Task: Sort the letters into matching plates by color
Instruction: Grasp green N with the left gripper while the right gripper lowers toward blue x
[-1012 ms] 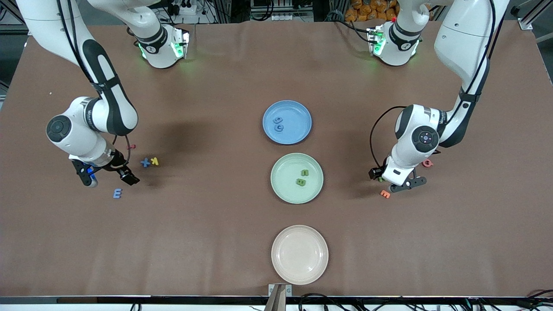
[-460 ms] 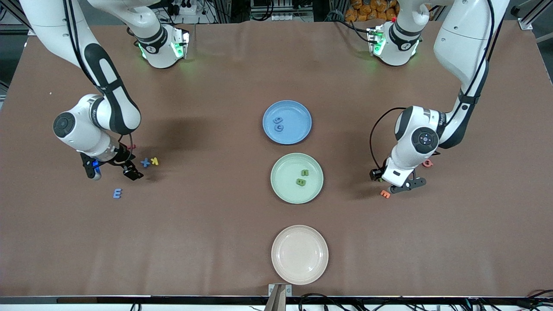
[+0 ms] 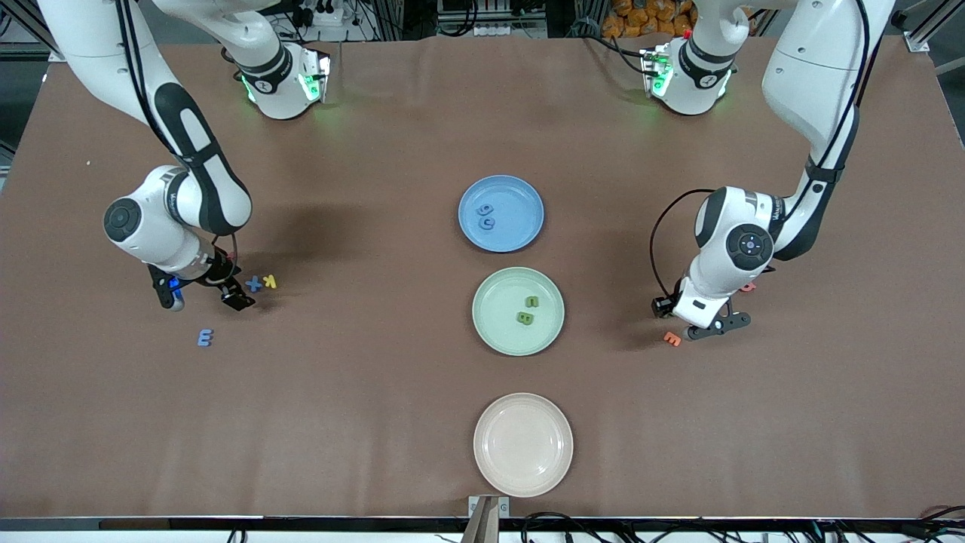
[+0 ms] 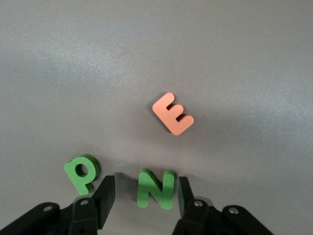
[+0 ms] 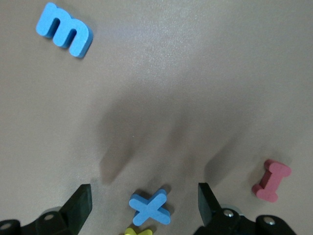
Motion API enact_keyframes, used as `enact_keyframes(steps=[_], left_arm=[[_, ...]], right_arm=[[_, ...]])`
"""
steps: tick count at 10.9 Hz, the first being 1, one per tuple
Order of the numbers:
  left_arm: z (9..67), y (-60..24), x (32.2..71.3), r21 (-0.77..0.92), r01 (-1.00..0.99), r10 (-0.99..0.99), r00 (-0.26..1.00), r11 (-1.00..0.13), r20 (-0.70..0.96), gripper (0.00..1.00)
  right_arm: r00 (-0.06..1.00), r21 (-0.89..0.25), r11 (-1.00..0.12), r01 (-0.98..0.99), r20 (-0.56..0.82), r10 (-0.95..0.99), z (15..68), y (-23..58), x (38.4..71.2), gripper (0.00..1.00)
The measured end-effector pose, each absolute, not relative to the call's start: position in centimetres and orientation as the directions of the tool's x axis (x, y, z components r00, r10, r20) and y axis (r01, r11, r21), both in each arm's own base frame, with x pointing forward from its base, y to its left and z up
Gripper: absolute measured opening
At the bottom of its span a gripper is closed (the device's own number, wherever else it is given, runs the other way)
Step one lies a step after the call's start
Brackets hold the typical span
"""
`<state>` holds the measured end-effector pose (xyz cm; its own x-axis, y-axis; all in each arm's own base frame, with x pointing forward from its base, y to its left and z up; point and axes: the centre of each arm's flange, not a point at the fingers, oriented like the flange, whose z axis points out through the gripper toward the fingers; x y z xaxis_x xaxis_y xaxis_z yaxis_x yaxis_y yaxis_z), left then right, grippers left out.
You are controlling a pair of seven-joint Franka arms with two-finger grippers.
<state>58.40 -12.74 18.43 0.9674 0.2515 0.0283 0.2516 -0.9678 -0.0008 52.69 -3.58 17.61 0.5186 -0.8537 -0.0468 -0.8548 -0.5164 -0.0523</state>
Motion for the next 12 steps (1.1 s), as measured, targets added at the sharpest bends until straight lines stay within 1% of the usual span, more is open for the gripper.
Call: enact_keyframes(steps=[2, 3, 5, 6, 7, 8, 11, 12], left_arm=[[18.27, -12.76, 58.44, -0.001, 0.252, 0.251, 0.968, -0.968, 0.027, 0.59], [18.22, -12.78, 58.48, -0.001, 0.252, 0.251, 0.968, -0.968, 0.027, 0.59], [18.20, -12.80, 58.64, 0.000, 0.252, 0.252, 0.967, -0.968, 0.028, 0.59], [18.17, -12.83, 58.75, 0.001, 0.252, 0.252, 0.967, -0.968, 0.029, 0.57], [18.07, -12.84, 58.82, 0.001, 0.252, 0.252, 0.967, -0.968, 0.029, 0.56], [17.96, -12.86, 58.87, 0.001, 0.252, 0.252, 0.967, -0.968, 0.028, 0.50], [17.73, -12.97, 59.01, 0.002, 0.251, 0.251, 0.968, -0.968, 0.027, 0.48], [17.72, -13.01, 59.05, 0.003, 0.251, 0.251, 0.968, -0.968, 0.027, 0.47]], right_arm=[[0.522, -0.050, -0.520, -0.853, -0.043, -0.852, 17.11, -3.37, 52.60, 0.95], [0.525, -0.046, -0.523, -0.851, -0.045, -0.850, 16.86, -3.17, 52.53, 0.91], [0.528, -0.041, -0.527, -0.849, -0.048, -0.848, 16.57, -2.96, 52.38, 0.91], [0.529, -0.041, -0.528, -0.849, -0.049, -0.847, 16.55, -2.94, 52.32, 0.85], [0.529, -0.041, -0.528, -0.848, -0.049, -0.847, 16.57, -2.93, 52.31, 0.84], [0.530, -0.041, -0.528, -0.848, -0.049, -0.847, 16.56, -2.92, 52.30, 0.83], [0.530, -0.040, -0.528, -0.848, -0.049, -0.847, 16.57, -2.92, 52.25, 0.81], [0.532, -0.041, -0.530, -0.847, -0.049, -0.846, 16.61, -2.87, 52.26, 0.76]])
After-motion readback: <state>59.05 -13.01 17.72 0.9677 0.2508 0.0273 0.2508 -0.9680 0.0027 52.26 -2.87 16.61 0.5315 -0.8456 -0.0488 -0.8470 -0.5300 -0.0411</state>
